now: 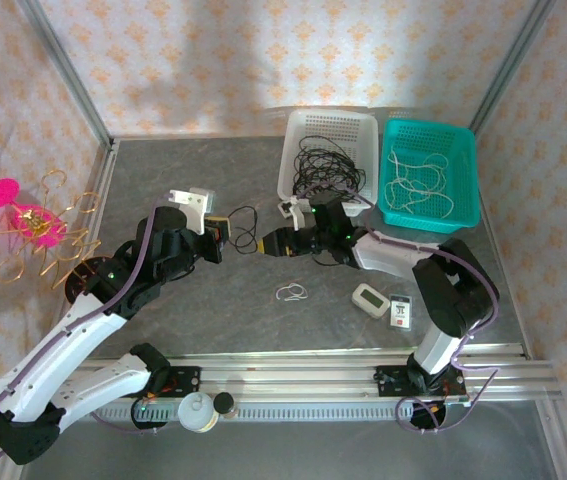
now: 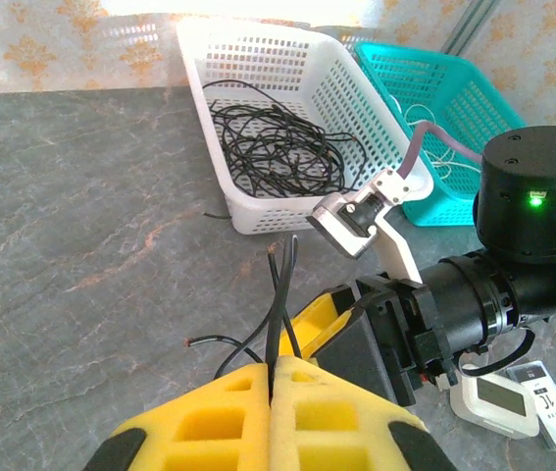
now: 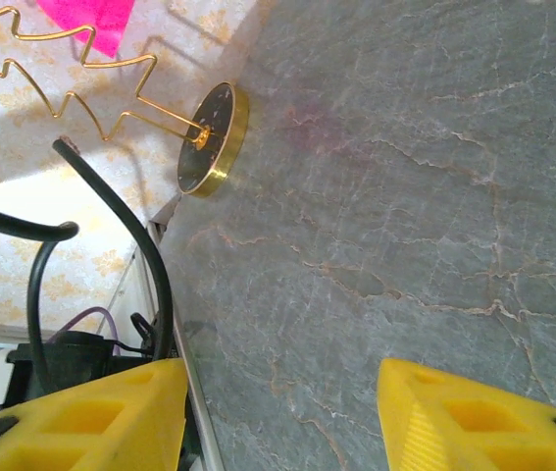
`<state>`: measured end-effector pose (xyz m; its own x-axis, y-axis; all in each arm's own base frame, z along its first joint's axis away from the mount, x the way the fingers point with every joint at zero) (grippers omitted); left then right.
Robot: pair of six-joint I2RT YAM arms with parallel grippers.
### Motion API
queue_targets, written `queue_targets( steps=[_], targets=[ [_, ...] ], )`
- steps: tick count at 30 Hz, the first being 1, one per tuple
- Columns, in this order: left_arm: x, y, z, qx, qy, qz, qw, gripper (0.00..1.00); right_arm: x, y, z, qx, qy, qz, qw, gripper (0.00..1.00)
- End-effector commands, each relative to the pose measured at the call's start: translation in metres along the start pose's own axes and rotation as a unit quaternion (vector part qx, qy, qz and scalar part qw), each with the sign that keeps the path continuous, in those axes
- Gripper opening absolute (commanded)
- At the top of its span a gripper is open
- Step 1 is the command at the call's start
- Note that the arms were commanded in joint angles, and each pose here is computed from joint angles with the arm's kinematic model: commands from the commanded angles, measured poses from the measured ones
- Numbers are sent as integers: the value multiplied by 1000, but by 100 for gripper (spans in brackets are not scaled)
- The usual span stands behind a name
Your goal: Untangle the cables
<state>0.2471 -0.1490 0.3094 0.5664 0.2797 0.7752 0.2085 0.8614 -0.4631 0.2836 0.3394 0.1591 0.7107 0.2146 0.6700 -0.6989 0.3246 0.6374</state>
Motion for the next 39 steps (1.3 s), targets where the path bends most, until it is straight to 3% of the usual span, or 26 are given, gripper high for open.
queue_targets(
  steps=[1, 11, 30, 32, 39],
  targets=[
    [7, -8, 10, -14, -5, -7, 1000, 0, 16, 9, 8, 11, -17, 15, 1000, 52],
    [4, -10, 6, -22, 1, -5, 1000, 0, 20, 7, 39, -4, -35, 22, 999, 50],
    [10, -17, 8, -37, -4, 1, 999, 0, 22, 20, -2, 79, -16, -1, 997, 48],
    [11, -19, 8, -41, -5, 0, 999, 0, 24, 22, -4, 89, -19, -7, 996, 45],
    [15, -22, 12, -48, -11, 4, 999, 0, 28, 17, -12, 97, -34, -24, 994, 20]
  ],
)
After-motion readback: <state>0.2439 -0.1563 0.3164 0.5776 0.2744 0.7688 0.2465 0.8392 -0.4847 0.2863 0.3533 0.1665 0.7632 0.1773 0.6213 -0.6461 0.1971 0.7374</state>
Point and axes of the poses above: each hand's point on the last joint's axis, 136 mm out from that joint toward the fingers, its own z axis back along the fingers, its own y axis along the line the jaws close on, x = y × z, the point moved 2 cm from there along z, back along the fingers, and after that the axes turned 13 degrees about z, right-handed, at the moved point
